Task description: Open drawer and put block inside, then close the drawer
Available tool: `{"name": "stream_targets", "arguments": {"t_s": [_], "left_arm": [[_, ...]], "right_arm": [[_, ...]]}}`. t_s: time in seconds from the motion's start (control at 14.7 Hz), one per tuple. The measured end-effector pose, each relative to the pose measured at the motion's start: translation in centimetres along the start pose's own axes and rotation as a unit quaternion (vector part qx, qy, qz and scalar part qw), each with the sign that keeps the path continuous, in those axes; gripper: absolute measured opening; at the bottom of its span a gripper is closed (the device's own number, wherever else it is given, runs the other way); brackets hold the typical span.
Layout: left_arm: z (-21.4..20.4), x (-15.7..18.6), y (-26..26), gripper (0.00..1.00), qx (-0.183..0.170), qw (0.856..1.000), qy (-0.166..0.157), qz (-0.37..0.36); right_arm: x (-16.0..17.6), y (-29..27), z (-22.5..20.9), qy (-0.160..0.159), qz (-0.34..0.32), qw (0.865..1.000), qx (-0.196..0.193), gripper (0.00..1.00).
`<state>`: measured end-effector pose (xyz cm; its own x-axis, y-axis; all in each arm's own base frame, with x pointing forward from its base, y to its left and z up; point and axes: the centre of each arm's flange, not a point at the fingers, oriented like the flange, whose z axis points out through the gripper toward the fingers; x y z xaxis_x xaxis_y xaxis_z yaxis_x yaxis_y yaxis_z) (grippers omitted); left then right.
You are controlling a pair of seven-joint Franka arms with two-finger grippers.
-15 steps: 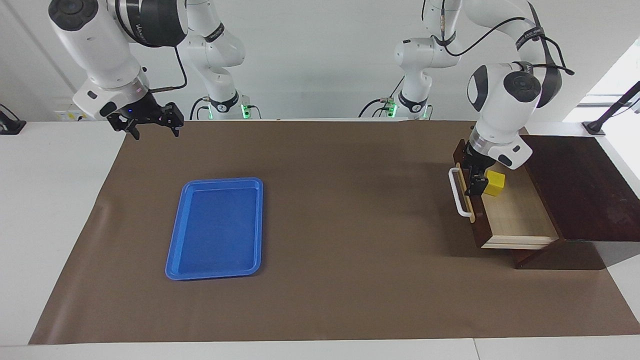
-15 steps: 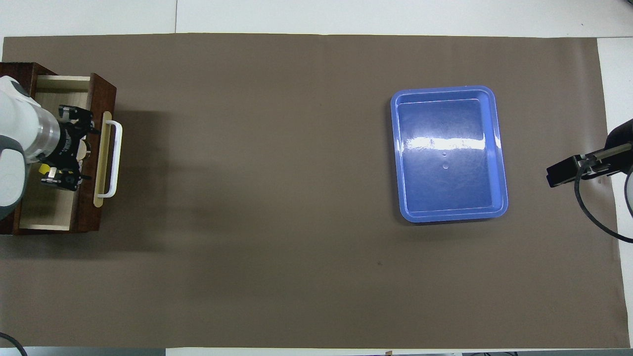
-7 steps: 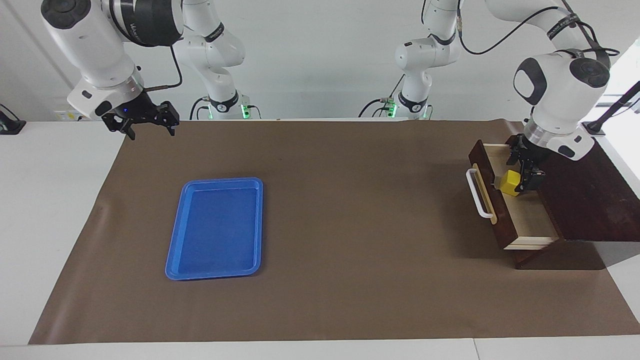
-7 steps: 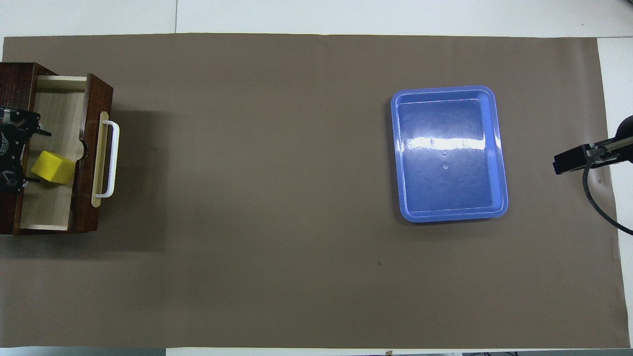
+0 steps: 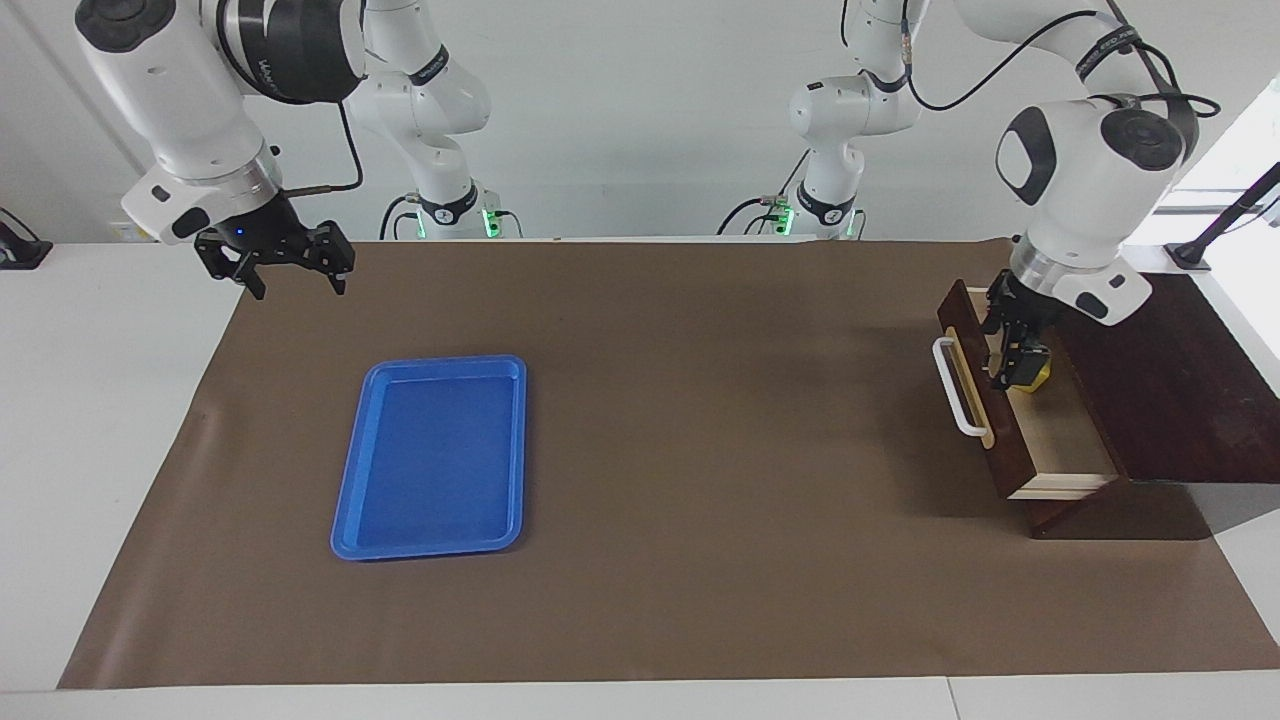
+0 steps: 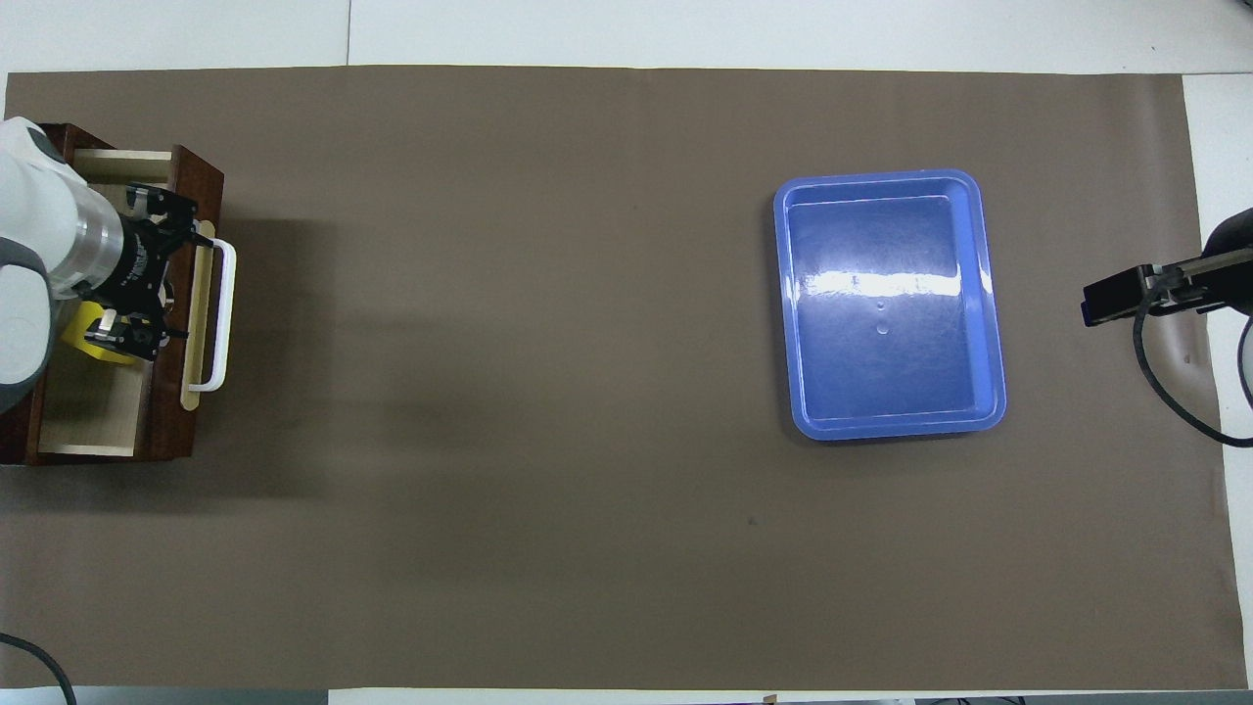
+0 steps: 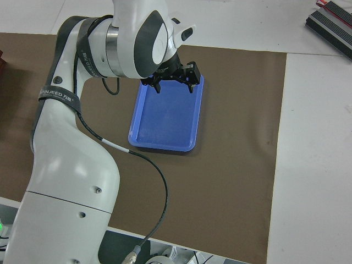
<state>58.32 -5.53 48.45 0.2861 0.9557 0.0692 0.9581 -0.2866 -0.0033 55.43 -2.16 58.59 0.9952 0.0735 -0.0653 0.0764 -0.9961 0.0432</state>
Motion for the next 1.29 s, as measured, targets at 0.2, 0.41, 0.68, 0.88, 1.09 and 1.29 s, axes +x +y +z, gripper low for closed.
{"name": "stream_targets", "arguments": {"t_s": [0.2,0.41,0.68,0.88,1.09,1.29], "left_arm": [[3.1,1.5,-0.8,1.00,0.003,1.000,-0.001,-0.015],[3.9,4.3,-1.7,1.00,-0.001,0.999,-0.006,-0.033],[3.9,8.2,-2.7,1.00,-0.012,0.999,-0.002,-0.041],[3.9,11.1,-3.6,1.00,-0.017,0.999,0.002,-0.035],[4.0,12.8,-4.3,1.00,-0.018,1.000,0.008,-0.023],[3.9,12.8,-4.3,1.00,-0.017,1.000,0.010,-0.012]], "right_arm": [[0.0,0.1,0.0,0.003,0.015,0.999,0.033,1.00],[0.0,0.4,0.0,0.003,0.018,0.999,0.037,1.00],[0.0,0.2,0.0,0.004,0.017,0.999,0.037,1.00],[-0.1,0.2,-0.1,0.004,0.016,0.999,0.035,1.00],[-0.1,0.2,0.0,0.003,0.016,0.999,0.033,1.00],[-0.1,0.3,0.1,0.002,0.015,0.999,0.029,1.00]]}}
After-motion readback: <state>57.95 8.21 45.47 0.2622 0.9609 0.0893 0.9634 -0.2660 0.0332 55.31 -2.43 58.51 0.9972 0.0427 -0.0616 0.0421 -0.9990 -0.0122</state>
